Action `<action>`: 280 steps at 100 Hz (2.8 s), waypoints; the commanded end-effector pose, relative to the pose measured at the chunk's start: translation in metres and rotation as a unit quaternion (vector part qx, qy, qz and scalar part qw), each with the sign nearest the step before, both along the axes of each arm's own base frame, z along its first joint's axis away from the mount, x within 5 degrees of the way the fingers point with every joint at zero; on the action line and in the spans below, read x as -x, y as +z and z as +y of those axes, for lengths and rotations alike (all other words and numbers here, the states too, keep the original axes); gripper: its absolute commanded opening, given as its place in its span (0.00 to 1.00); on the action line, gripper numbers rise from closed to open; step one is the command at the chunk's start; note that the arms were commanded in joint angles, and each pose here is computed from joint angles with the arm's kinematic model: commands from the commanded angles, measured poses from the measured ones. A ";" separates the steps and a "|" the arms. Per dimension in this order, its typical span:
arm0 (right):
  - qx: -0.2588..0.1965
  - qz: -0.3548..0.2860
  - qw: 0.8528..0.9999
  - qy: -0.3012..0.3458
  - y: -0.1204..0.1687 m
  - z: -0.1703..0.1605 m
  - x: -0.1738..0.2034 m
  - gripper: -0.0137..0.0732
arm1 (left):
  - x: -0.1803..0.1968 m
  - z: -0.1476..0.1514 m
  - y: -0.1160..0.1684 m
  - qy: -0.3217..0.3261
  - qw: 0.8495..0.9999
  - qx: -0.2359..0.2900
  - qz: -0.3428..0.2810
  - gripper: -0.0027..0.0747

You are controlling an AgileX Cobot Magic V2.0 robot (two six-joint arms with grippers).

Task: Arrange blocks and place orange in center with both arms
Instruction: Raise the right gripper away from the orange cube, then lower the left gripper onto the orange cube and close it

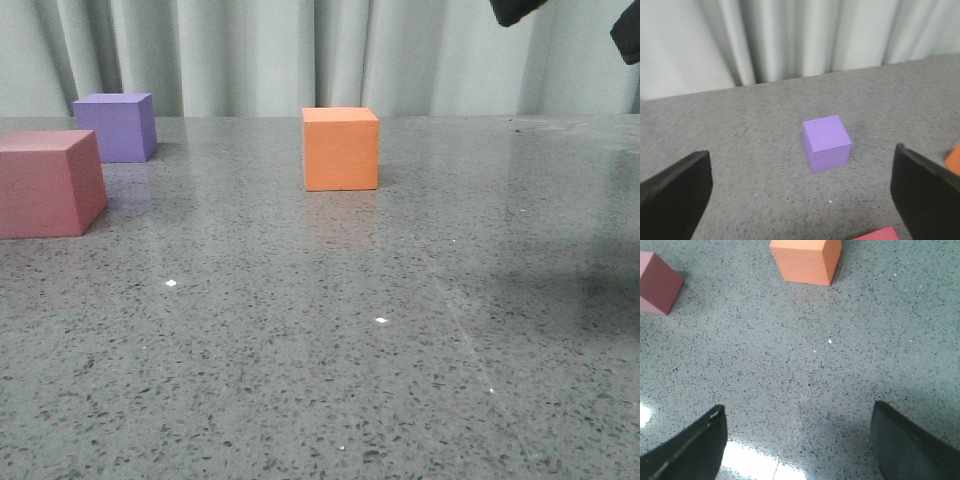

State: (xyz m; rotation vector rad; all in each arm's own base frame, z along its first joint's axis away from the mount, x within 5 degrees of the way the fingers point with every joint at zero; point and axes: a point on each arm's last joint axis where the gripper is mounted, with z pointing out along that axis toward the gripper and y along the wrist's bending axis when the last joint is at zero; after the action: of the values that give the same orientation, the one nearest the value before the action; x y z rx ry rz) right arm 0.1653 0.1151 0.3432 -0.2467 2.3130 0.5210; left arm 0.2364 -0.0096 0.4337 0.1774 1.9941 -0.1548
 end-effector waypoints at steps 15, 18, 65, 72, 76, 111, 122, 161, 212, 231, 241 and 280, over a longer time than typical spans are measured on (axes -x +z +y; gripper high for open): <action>-0.029 -0.048 0.998 0.002 0.016 0.000 0.000 0.84 | -0.039 -0.015 0.029 -0.108 0.994 -0.005 -0.022 0.93; -0.029 -0.048 0.998 0.002 0.016 0.000 0.000 0.84 | -0.045 -0.017 0.028 -0.122 0.992 -0.006 -0.014 0.93; -0.041 -0.059 0.997 0.002 0.019 0.001 -0.001 0.84 | -0.096 -0.106 0.006 -0.384 0.910 -0.153 -0.003 0.93; -0.042 -0.060 0.997 0.002 0.019 0.001 -0.001 0.84 | -0.099 -0.124 -0.001 -0.415 0.890 -0.188 -0.006 0.93; -0.042 -0.060 0.997 0.002 0.019 0.001 -0.001 0.84 | -0.100 -0.135 -0.004 -0.430 0.879 -0.205 -0.010 0.93; -0.043 -0.059 0.997 0.002 0.019 0.001 -0.001 0.84 | -0.116 -0.206 -0.039 -0.485 0.841 -0.241 -0.013 0.93; -0.043 -0.059 0.997 0.002 0.019 0.001 -0.001 0.84 | -0.121 -0.217 -0.051 -0.488 0.839 -0.240 -0.011 0.93; -0.045 -0.057 0.997 0.001 0.019 0.001 -0.001 0.84 | -0.145 -0.229 -0.088 -0.481 0.847 -0.225 0.017 0.93; -0.045 -0.057 0.997 0.001 0.019 0.001 -0.001 0.84 | -0.160 -0.238 -0.123 -0.487 0.844 -0.217 0.052 0.93; -0.045 -0.057 0.997 0.001 0.019 0.001 -0.001 0.84 | -0.160 -0.238 -0.126 -0.489 0.843 -0.217 0.057 0.92; -0.045 -0.057 0.997 0.001 0.019 0.001 -0.001 0.84 | -0.160 -0.238 -0.126 -0.489 0.843 -0.217 0.057 0.85; -0.045 -0.058 0.997 0.001 0.019 0.001 -0.001 0.84 | -0.160 -0.238 -0.125 -0.491 0.842 -0.217 0.058 0.30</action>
State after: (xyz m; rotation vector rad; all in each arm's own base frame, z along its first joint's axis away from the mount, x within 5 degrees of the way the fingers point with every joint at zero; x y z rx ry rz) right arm 0.1664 0.1168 0.3454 -0.2365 2.2861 0.5497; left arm 0.4052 -0.2451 0.2657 1.5902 1.9414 -0.3564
